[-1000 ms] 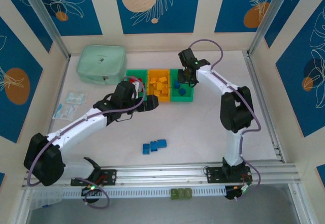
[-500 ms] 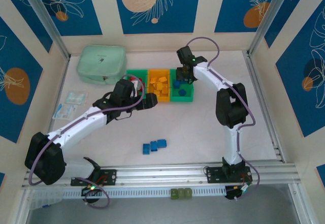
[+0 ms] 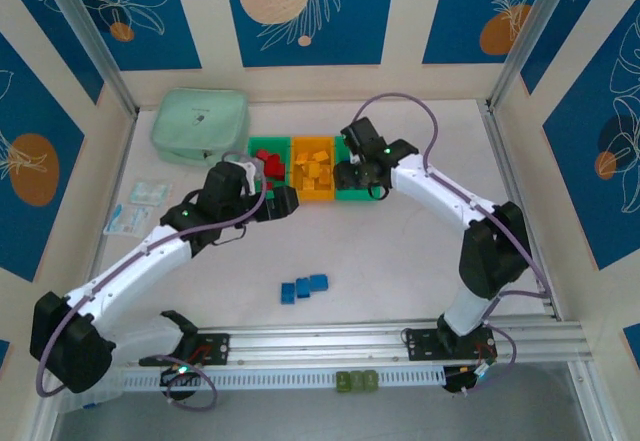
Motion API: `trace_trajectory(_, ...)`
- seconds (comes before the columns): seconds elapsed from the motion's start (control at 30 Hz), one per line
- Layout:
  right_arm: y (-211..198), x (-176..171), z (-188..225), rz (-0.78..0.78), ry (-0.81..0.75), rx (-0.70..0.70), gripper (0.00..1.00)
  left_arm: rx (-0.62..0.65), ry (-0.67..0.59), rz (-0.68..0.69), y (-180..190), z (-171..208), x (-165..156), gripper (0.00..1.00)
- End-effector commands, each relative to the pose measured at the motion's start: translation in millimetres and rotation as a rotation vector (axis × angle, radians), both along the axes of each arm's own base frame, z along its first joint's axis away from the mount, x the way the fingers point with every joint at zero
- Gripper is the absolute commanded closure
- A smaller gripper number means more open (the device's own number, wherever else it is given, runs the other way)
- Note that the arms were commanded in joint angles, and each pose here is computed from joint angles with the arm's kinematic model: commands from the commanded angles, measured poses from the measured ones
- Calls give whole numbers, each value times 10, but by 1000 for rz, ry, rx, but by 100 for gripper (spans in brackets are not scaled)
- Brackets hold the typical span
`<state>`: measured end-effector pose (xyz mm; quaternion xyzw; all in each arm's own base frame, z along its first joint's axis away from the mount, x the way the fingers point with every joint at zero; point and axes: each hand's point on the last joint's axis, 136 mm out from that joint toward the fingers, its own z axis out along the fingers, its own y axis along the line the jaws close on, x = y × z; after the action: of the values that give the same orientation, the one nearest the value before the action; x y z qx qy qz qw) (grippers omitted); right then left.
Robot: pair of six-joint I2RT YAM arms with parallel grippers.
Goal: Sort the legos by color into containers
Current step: Pick up the lego from the bottom-center of the table.
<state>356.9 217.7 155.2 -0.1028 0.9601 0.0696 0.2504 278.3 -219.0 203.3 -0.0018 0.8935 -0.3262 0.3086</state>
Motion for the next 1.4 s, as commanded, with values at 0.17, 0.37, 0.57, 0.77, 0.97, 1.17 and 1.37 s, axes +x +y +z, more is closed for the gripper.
trace_trajectory(0.17, 272, -825, -184, 90, 99, 2, 34, 52, 69, 18, 280, -267, -327, 1)
trace_trajectory(0.37, 387, -1284, -441, 90, 189, -23, 32, 51, 102, 39, 393, -372, -495, 1)
trace_trajectory(0.57, 550, -1657, -681, 79, 277, 7, 29, 68, 120, 62, 487, -464, -582, 1)
trace_trajectory(0.77, 591, -1939, -888, 77, 351, -3, 27, 67, 140, 74, 526, -543, -633, 1)
trace_trajectory(0.97, 670, -2065, -1026, 69, 389, 9, 27, 82, 145, 88, 563, -584, -641, 1)
trace_trajectory(1.17, 724, -2122, -1109, 78, 407, 1, 26, 87, 142, 100, 585, -599, -634, 1)
trace_trajectory(1.37, 739, -2124, -1175, 74, 420, -11, 26, 91, 149, 101, 583, -615, -630, 1)
